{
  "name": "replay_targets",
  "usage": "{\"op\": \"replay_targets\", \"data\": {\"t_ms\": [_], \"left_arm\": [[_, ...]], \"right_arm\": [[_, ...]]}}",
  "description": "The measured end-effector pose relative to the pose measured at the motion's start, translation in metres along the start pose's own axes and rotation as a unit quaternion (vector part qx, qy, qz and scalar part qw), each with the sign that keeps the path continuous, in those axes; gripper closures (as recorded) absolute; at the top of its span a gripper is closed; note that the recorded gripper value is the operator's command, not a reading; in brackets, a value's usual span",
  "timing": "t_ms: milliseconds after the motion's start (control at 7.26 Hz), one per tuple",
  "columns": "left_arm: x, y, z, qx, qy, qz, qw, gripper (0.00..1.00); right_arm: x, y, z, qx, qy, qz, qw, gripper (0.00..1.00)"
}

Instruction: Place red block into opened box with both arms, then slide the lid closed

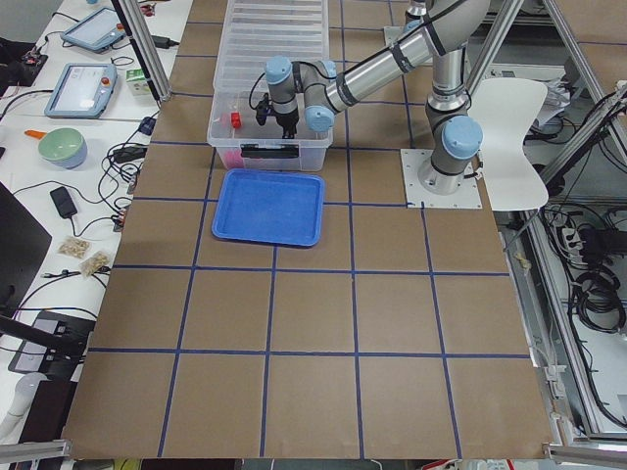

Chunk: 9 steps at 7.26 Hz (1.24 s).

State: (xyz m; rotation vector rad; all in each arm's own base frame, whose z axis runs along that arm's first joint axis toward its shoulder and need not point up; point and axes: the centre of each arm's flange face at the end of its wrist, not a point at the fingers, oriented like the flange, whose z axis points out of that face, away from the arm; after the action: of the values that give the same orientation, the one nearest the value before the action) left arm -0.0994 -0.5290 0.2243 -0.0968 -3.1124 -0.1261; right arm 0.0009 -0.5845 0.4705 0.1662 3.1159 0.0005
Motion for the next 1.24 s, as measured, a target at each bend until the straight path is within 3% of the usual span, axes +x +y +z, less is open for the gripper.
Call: {"op": "replay_targets", "data": {"t_ms": [275,551,826,1239], "left_arm": [[0.001,0.006,-0.037,0.003,-0.006,-0.001,1.0000,0.00],[0.005,0.011,-0.109,-0.005,-0.013,-0.001,0.9999,0.00],[0.015,0.029,-0.175,0.011,-0.014,-0.007,0.9998,0.00],[0.022,0.053,-0.232,0.053,-0.020,-0.007,0.9984,0.00]], "right_arm": [[0.002,0.003,0.000,-0.004,0.006,0.001,1.0000,0.00],[0.005,0.011,-0.008,-0.005,0.027,0.001,0.9996,0.00],[0.005,0.019,-0.014,-0.010,0.031,0.000,0.9995,0.00],[0.005,0.049,-0.026,-0.053,0.033,-0.005,0.9980,0.00]]}}
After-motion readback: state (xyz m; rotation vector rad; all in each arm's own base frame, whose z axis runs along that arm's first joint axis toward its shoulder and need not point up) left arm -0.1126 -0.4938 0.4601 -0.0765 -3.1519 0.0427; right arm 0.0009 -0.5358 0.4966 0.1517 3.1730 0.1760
